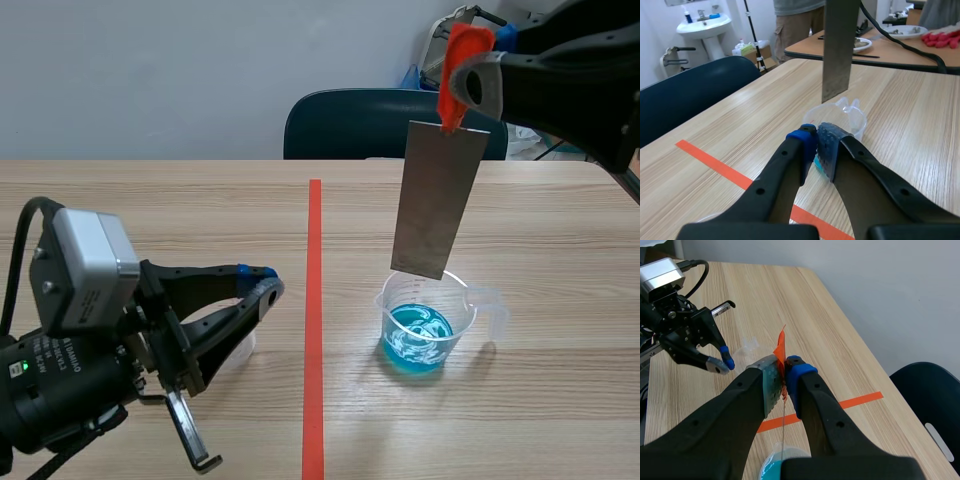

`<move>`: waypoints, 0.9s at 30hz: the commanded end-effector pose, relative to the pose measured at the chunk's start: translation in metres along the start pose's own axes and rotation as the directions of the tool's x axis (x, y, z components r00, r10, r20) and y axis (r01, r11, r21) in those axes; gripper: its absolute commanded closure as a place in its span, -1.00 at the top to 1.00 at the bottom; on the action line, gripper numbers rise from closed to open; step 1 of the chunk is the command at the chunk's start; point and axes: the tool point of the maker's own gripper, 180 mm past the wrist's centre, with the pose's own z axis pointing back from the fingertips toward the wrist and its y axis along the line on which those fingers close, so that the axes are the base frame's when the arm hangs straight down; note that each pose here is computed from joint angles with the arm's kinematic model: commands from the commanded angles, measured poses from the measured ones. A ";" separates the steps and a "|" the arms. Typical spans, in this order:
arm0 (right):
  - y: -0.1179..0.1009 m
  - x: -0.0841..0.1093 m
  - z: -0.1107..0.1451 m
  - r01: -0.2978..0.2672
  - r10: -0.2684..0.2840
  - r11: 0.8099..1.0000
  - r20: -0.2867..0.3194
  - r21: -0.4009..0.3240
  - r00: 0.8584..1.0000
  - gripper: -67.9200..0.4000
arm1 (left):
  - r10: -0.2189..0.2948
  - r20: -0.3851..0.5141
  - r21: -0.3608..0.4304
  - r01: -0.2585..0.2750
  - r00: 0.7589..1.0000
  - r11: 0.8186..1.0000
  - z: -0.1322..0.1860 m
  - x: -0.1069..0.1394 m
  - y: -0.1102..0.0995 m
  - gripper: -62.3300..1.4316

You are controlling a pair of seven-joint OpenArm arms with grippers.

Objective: Do the redox reaction experiment

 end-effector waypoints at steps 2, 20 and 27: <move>-0.005 0.010 0.001 -0.016 0.016 1.000 0.032 -0.014 0.999 -0.97 | 0.011 0.044 0.008 -0.011 0.999 1.000 -0.001 0.009 -0.003 -0.19; -0.005 0.010 0.001 -0.016 0.016 1.000 0.032 -0.014 0.999 -0.97 | -0.040 0.105 -0.028 0.043 0.994 0.999 0.004 0.018 -0.017 1.00; -0.005 0.010 0.001 -0.016 0.016 1.000 0.032 -0.014 0.999 -0.97 | -0.058 0.098 -0.005 0.059 0.993 0.998 0.004 0.017 -0.013 1.00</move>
